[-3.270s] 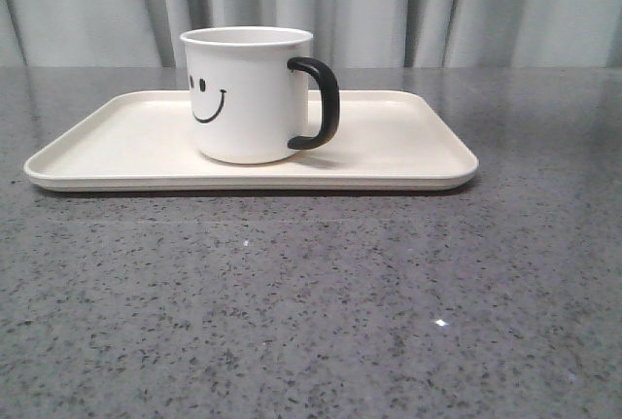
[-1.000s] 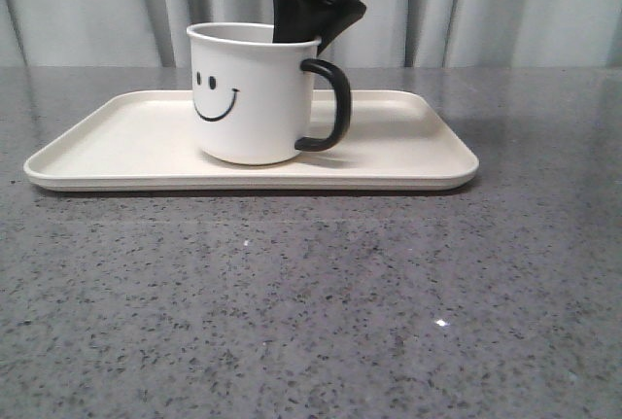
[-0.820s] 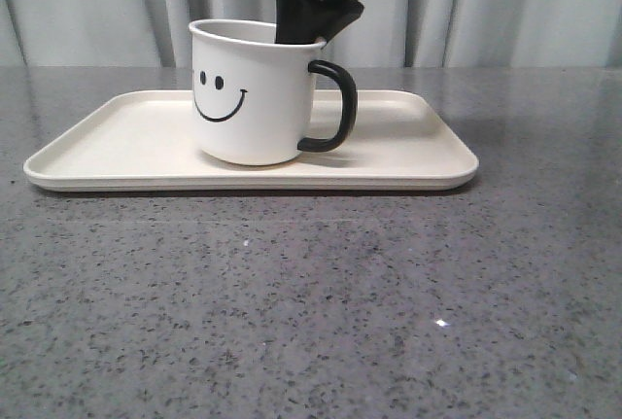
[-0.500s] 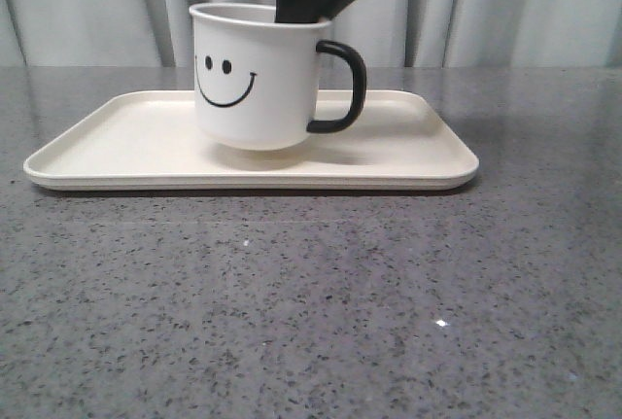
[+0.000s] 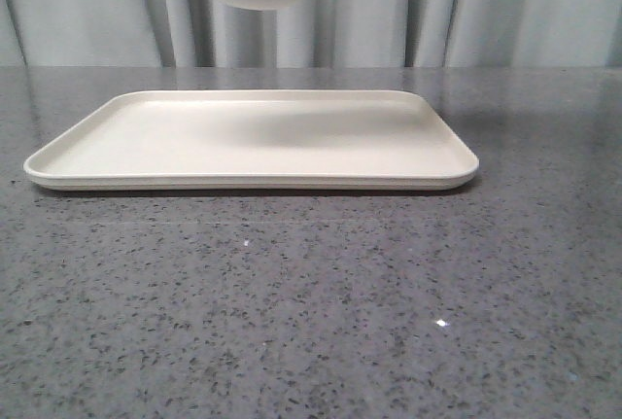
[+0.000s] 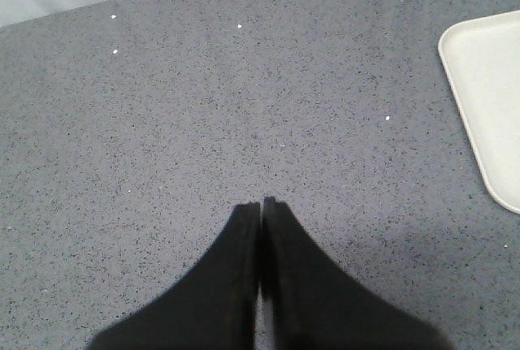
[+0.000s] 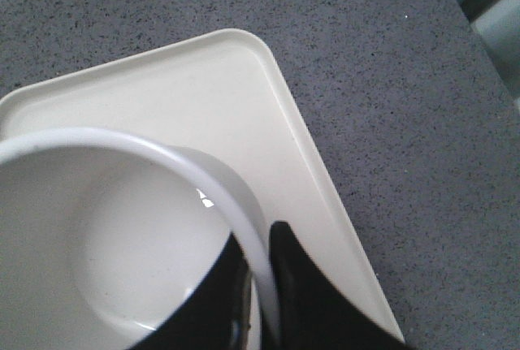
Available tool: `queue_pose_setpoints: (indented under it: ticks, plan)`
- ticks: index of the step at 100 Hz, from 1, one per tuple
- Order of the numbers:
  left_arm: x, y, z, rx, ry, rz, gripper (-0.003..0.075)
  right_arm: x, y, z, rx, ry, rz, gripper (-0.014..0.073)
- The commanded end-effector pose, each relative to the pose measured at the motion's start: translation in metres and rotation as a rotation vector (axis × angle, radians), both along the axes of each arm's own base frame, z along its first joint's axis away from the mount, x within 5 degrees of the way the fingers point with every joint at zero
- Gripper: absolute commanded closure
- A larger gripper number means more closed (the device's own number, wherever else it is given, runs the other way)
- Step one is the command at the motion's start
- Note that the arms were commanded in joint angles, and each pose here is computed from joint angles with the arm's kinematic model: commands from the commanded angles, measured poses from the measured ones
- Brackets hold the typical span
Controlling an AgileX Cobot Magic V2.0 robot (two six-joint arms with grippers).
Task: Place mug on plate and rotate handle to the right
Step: 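Grip the mug rim with the right gripper and lift it off the tray, then rotate the held mug to turn its handle and lower it onto the tray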
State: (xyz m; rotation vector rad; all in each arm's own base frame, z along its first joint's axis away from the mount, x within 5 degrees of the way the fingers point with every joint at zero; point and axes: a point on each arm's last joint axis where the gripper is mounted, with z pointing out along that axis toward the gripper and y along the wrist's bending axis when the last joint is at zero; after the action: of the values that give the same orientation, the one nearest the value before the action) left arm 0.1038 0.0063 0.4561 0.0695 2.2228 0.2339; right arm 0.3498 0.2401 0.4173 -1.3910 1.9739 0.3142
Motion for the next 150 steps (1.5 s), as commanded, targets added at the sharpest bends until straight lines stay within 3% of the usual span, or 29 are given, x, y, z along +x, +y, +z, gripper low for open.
queue_pose_setpoints:
  ticks: [1,32,86,150]
  plan:
    - [-0.001,0.001,0.009,-0.007,-0.063,0.006,0.0740,-0.023,-0.012,0.029,-0.006,-0.032,0.051,0.0715]
    - [-0.001,0.001,0.009,-0.007,-0.063,0.006,0.0740,-0.020,-0.009,0.023,-0.012,-0.028,0.076,0.0713]
    - [-0.001,0.001,0.009,-0.009,-0.062,0.005,0.0740,0.000,0.007,-0.027,-0.050,0.120,0.094,0.0713]
    - [-0.001,0.001,0.009,-0.009,-0.062,0.005,0.0740,0.003,0.009,-0.048,-0.090,0.167,0.106,0.0713]
